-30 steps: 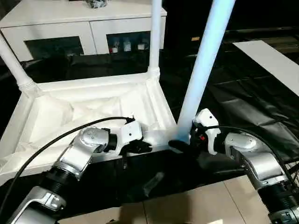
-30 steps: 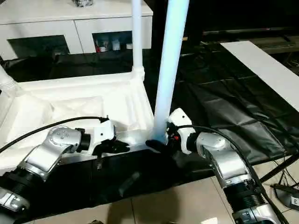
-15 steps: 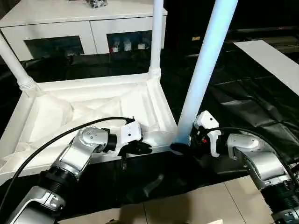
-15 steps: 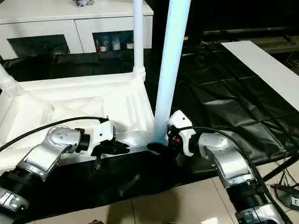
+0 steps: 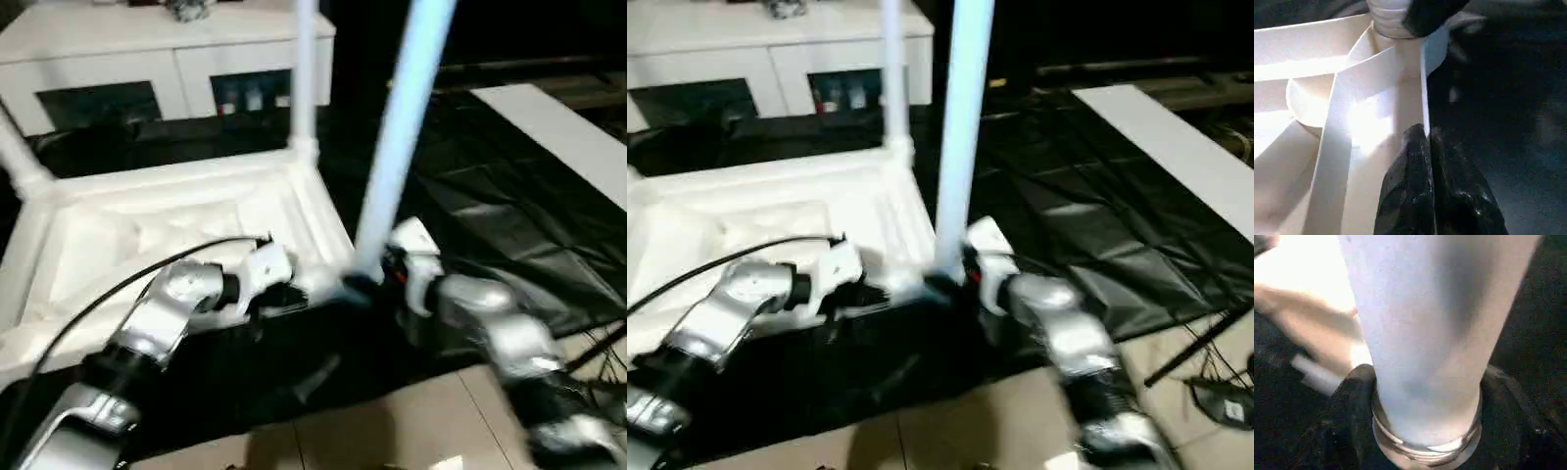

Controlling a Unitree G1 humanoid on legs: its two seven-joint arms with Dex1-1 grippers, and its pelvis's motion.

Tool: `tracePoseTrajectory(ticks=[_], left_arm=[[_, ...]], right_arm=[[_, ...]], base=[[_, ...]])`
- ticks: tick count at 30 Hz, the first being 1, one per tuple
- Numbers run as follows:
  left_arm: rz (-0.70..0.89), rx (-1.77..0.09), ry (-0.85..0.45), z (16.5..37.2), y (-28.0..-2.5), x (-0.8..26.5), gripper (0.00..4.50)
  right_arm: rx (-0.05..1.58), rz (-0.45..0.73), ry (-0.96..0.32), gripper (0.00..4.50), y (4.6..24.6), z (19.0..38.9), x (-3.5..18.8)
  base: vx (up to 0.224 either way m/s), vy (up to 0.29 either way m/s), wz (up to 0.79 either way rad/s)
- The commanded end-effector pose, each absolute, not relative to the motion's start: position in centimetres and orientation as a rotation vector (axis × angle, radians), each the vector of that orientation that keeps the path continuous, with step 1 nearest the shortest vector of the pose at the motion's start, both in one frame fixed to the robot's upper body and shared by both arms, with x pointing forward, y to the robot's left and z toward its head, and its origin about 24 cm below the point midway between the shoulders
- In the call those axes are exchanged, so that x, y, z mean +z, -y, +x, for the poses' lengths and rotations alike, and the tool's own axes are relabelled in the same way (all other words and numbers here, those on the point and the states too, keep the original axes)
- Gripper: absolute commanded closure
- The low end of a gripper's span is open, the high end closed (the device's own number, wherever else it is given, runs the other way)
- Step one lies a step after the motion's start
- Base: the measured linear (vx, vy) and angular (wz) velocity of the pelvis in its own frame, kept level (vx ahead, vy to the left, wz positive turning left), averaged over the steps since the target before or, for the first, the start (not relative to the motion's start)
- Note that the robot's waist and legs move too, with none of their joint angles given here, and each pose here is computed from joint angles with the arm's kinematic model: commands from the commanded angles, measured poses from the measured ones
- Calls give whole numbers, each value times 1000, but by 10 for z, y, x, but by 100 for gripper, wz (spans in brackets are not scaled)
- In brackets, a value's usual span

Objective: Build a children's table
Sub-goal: Rotate leg to tighten

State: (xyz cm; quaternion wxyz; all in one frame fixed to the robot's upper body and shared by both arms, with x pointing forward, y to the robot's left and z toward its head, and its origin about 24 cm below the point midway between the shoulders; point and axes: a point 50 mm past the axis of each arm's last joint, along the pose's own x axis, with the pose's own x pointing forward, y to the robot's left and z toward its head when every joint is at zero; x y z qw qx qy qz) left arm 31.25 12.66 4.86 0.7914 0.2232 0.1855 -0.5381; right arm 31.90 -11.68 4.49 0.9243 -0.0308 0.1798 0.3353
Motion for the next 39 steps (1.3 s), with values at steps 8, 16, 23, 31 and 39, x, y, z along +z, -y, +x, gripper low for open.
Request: tracePoseTrajectory(ticks=[8,16,23,31,39], left_arm=[[408,-932,-350,331,-67,50,450],[431,-897,-322,335,-63,52,450],[476,-948,-296,332,-78,54,450],[490,-1060,-326,320,-105,49,450],[530,-1230,-399,306,-135,48,450]], right_arm=[[237,19,-494,181,84,339,17],[350,102,-389,181,58,346,34],[384,71,-246,76,76,346,52],[620,-36,-251,11,119,324,59],[859,-110,-255,5,154,305,69]], base=[[0,0,0],[0,0,0],[0,0,0],[0,0,0],[0,0,0]])
